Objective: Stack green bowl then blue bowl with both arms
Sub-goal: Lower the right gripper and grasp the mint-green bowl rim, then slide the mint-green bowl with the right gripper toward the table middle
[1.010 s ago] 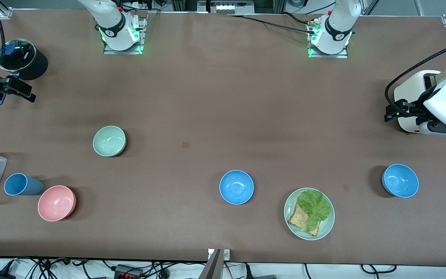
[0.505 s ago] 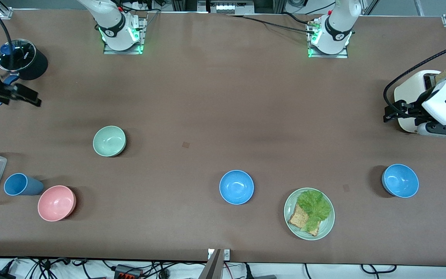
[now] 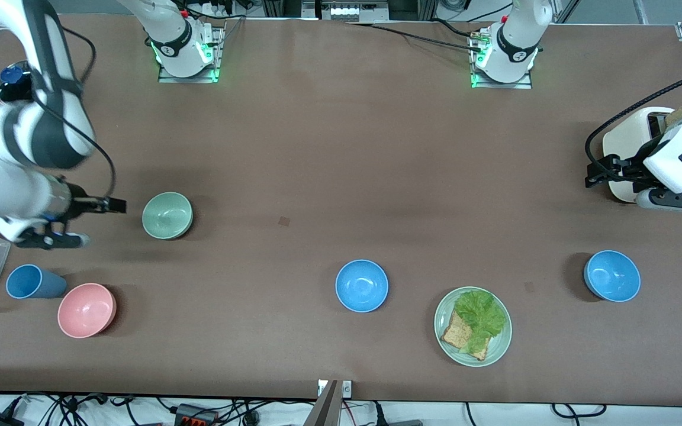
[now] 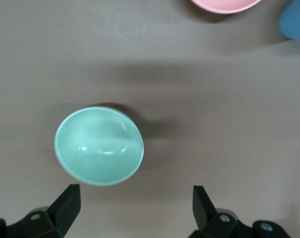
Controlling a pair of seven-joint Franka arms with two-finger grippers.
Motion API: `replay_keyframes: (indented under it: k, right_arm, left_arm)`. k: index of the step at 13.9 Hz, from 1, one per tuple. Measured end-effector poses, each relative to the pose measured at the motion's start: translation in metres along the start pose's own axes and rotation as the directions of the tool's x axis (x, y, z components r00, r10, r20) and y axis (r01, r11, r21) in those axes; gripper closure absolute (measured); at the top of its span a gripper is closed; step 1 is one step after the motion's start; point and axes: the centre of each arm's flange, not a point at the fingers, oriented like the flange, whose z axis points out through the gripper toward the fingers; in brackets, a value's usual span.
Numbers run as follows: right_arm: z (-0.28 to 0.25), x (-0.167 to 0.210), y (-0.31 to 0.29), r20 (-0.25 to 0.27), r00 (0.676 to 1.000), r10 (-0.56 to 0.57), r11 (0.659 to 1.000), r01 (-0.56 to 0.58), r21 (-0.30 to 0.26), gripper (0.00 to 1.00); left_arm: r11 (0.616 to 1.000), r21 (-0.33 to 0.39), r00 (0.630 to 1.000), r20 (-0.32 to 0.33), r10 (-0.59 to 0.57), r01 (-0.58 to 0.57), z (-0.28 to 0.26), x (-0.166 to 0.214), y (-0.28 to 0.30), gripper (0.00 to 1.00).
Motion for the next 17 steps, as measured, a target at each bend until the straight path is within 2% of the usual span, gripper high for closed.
replay_keyframes:
  k: [3,7,8,11,12,13,17]
  right_arm:
    - [0.061,0.017,0.000,0.016,1.000,0.000,1.000,0.000,-0.006,0.00]
    - [0.100,0.011,-0.002,0.035,0.999,-0.003,1.000,0.003,-0.006,0.03]
    - [0.104,0.010,-0.002,0.043,0.999,-0.004,1.000,0.004,-0.006,0.10]
    - [0.120,0.005,-0.003,0.072,0.997,-0.004,1.000,0.005,-0.006,0.44]
    - [0.125,0.004,-0.003,0.079,0.997,-0.003,1.000,0.003,-0.006,0.52]
    - [0.127,0.003,-0.003,0.082,0.997,-0.003,1.000,0.003,-0.006,0.52]
    - [0.128,0.004,-0.007,0.086,0.996,0.008,1.000,-0.009,0.013,0.95]
  left_arm:
    - [1.000,0.000,1.000,0.001,-0.001,0.001,0.000,0.000,0.000,0.00]
    - [1.000,0.000,1.000,0.001,-0.002,0.002,0.001,0.000,-0.001,0.00]
    - [1.000,0.000,1.000,0.001,-0.004,0.004,0.001,0.000,-0.002,0.00]
    - [1.000,-0.001,1.000,0.007,-0.011,0.011,0.004,0.001,-0.006,0.00]
    - [1.000,-0.001,1.000,0.009,-0.012,0.012,0.005,0.001,-0.007,0.00]
    - [1.000,-0.002,1.000,0.011,-0.013,0.013,0.006,0.002,-0.008,0.00]
    - [1.000,-0.003,1.000,0.016,-0.014,0.014,0.009,0.003,-0.009,0.00]
